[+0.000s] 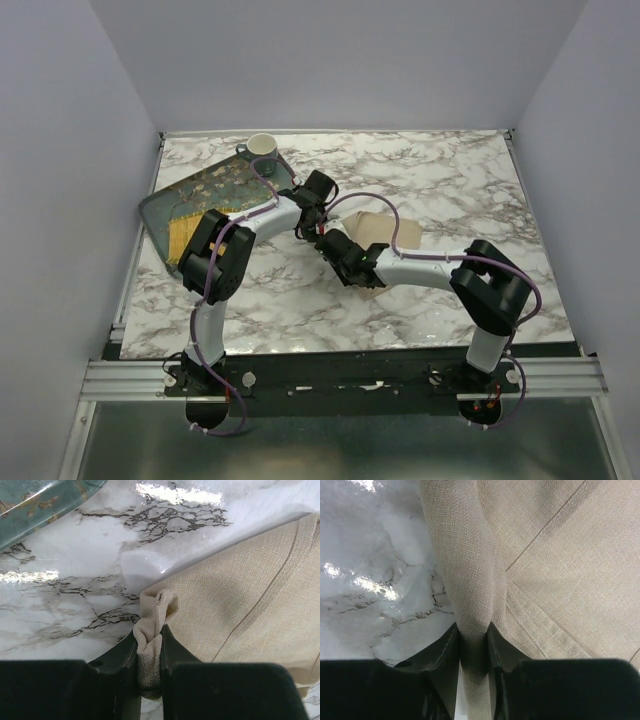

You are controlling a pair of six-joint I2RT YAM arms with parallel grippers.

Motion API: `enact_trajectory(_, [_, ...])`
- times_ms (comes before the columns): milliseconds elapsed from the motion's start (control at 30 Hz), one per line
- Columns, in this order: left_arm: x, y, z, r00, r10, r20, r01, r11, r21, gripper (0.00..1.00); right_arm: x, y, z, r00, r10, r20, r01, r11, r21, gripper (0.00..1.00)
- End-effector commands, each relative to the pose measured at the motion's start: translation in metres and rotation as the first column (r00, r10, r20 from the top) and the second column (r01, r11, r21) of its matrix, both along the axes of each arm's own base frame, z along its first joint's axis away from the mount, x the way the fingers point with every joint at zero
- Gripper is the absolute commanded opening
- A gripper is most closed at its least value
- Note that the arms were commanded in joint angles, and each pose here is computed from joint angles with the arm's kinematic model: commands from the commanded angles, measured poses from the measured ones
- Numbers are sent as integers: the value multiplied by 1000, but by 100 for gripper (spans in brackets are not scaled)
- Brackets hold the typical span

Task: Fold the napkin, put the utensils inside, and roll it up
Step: Roll the napkin with the utensil

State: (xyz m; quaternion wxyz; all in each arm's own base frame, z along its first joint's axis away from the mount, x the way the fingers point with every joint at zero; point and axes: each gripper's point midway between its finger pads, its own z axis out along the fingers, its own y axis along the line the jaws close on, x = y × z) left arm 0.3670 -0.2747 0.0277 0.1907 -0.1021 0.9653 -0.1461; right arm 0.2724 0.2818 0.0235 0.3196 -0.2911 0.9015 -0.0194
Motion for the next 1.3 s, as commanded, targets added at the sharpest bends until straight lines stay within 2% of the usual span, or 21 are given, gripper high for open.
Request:
enact_trajectory(0, [-33, 13, -32, 990, -19, -140, 26, 998, 48, 0, -15, -12, -35, 994, -43, -102, 44, 999, 5, 29])
enact_trajectory(167, [-34, 15, -31, 991, -33, -128, 39, 998, 44, 0, -17, -22, -39, 986, -61, -153, 72, 995, 68, 10])
enact_trajectory(333, [-27, 14, -23, 994, -92, -65, 94, 995, 34, 0, -31, -14, -47, 932, 43, -360, 47, 970, 239, 1])
enact_trajectory(400, [-24, 14, -15, 993, -111, -35, 112, 993, 31, 12, -40, -7, -46, 900, 106, -422, 36, 948, 315, 1])
enact_trajectory(433, [-20, 12, -9, 993, -116, -5, 116, 993, 24, 28, -38, -9, -45, 892, 109, -440, 52, 940, 338, 0])
enact_trajectory(533, [-15, 13, 8, 990, -130, 57, 129, 991, 22, 49, -42, -8, -44, 856, 150, -495, 76, 910, 407, 0])
enact_trajectory(600, [-11, 11, 22, 983, -157, 93, 155, 988, 22, 56, -48, -6, -44, 827, 179, -532, 105, 882, 460, 1])
enact_trajectory(667, [-5, 20, 29, 979, -161, 128, 152, 986, 76, 65, -44, -6, -43, 820, 195, -538, 125, 856, 501, 1])
enact_trajectory(733, [-4, 25, 43, 971, -177, 157, 163, 982, 99, 78, -51, -7, -45, 795, 212, -569, 156, 835, 528, 0])
enact_trajectory(867, [-11, 35, 58, 962, -190, 194, 169, 978, 121, 80, -57, -1, -50, 779, 250, -576, 196, 774, 601, 1])
enact_trajectory(1000, [-34, 34, 62, 962, -205, 179, 195, 978, 69, 79, -69, 3, -52, 737, 284, -613, 261, 718, 646, 1])
enact_trajectory(1200, [-64, 14, 56, 968, -218, 128, 227, 972, -63, 69, -74, -2, -63, 679, 292, -674, 349, 679, 646, 0])
enact_trajectory(1233, [-67, 11, 56, 969, -219, 117, 230, 970, -86, 61, -71, -4, -63, 676, 290, -677, 360, 672, 647, 0])
enact_trajectory(1267, [-67, 6, 59, 967, -219, 130, 234, 966, -114, 57, -73, -6, -65, 664, 282, -692, 373, 677, 634, 1])
